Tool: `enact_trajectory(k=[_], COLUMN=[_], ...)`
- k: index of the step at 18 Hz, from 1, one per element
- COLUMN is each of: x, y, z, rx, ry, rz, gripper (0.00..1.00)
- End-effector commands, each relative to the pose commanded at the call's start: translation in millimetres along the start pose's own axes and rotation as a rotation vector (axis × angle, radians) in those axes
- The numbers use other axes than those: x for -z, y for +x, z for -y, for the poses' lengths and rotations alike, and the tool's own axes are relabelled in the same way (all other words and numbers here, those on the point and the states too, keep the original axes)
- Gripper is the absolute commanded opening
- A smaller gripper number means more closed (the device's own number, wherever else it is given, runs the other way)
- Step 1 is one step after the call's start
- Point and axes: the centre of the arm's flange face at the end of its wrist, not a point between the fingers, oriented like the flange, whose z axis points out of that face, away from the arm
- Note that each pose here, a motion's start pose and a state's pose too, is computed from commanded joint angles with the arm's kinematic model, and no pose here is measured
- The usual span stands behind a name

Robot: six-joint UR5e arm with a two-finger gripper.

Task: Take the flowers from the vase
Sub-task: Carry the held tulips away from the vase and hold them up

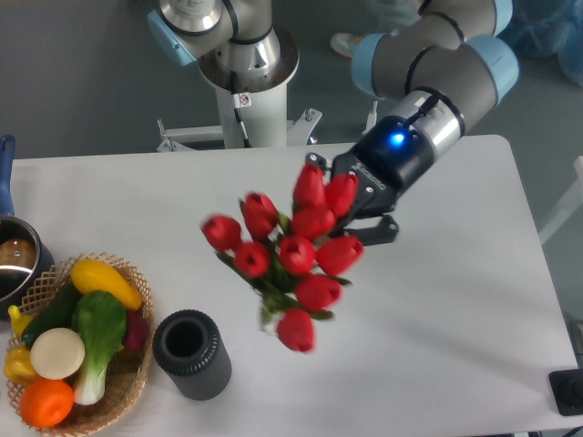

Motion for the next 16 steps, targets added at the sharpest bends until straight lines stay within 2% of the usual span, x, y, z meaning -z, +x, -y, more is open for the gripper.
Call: enact_trajectory(k=[5, 8, 10, 13, 16], x=[6, -1, 4, 1, 7], y=[-3, 2, 7, 12, 13], z=[-11, -11, -16, -23, -32], rx=[-0.059, -0.069, -0.076, -0.074, -0.034], ry=[-0.216, -0.285, -0.396, -0.467, -0.615], rz=[0.12, 0.139, 0.175, 0.156, 0.168], gripper=[0.01, 0.04, 0.04, 0.03, 0.0])
